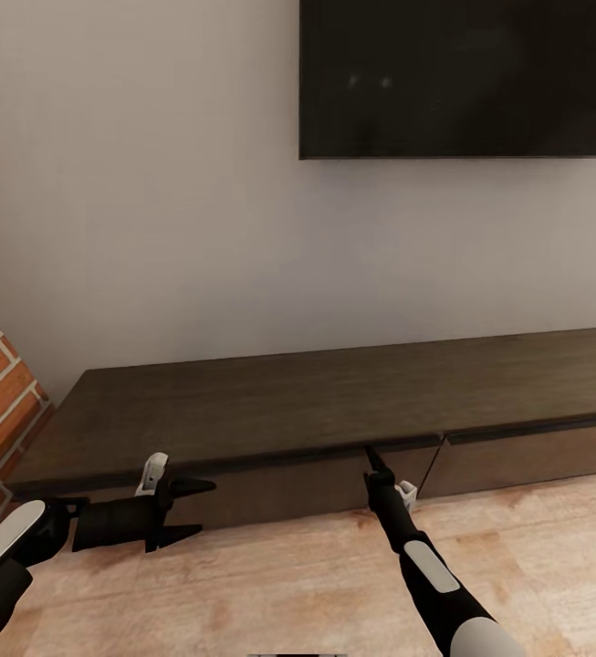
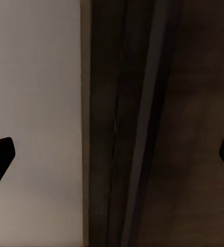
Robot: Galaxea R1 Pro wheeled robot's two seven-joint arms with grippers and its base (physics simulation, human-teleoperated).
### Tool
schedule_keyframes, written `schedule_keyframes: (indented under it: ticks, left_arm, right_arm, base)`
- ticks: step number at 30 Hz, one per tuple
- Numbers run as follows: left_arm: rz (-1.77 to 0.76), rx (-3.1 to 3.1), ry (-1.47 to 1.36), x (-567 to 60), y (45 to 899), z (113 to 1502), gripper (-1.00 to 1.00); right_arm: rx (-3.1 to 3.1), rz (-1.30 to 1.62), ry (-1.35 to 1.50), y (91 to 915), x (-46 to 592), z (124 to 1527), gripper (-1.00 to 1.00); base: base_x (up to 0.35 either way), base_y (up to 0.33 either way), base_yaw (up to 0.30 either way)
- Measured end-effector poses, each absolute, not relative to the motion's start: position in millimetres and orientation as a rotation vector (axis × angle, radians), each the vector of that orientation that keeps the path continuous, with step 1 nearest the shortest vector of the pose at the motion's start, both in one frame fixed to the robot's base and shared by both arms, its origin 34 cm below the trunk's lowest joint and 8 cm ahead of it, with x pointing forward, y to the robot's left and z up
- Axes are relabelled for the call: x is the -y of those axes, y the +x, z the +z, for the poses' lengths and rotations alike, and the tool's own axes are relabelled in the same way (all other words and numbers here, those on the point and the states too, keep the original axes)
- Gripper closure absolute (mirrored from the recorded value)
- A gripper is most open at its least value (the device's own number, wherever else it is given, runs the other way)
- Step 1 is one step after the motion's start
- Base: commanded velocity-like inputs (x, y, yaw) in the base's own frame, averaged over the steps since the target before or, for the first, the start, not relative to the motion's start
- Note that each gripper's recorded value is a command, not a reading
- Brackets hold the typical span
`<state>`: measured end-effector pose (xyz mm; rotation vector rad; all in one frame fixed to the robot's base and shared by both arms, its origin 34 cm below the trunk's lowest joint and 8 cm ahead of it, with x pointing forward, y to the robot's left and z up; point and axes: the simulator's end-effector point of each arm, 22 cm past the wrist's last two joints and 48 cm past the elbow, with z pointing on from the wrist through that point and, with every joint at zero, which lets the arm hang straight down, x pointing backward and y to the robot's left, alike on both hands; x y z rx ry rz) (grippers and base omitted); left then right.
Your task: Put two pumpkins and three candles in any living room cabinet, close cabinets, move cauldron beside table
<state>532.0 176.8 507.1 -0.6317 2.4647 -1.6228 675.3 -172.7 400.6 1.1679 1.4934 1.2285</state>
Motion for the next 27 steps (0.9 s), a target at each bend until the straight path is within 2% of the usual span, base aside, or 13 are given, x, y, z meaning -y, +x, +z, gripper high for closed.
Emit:
schedule_keyframes:
  ticks: [27]
  left_arm:
    - [-1.624, -2.489, -0.668, -177.4, 532.1, 489.7, -1.0]
  right_arm:
    - [-1.506, 1.243, 1.165, 664.2, 169.9, 378.2, -1.0]
  base:
    - [0.0, 0.0, 0.0]
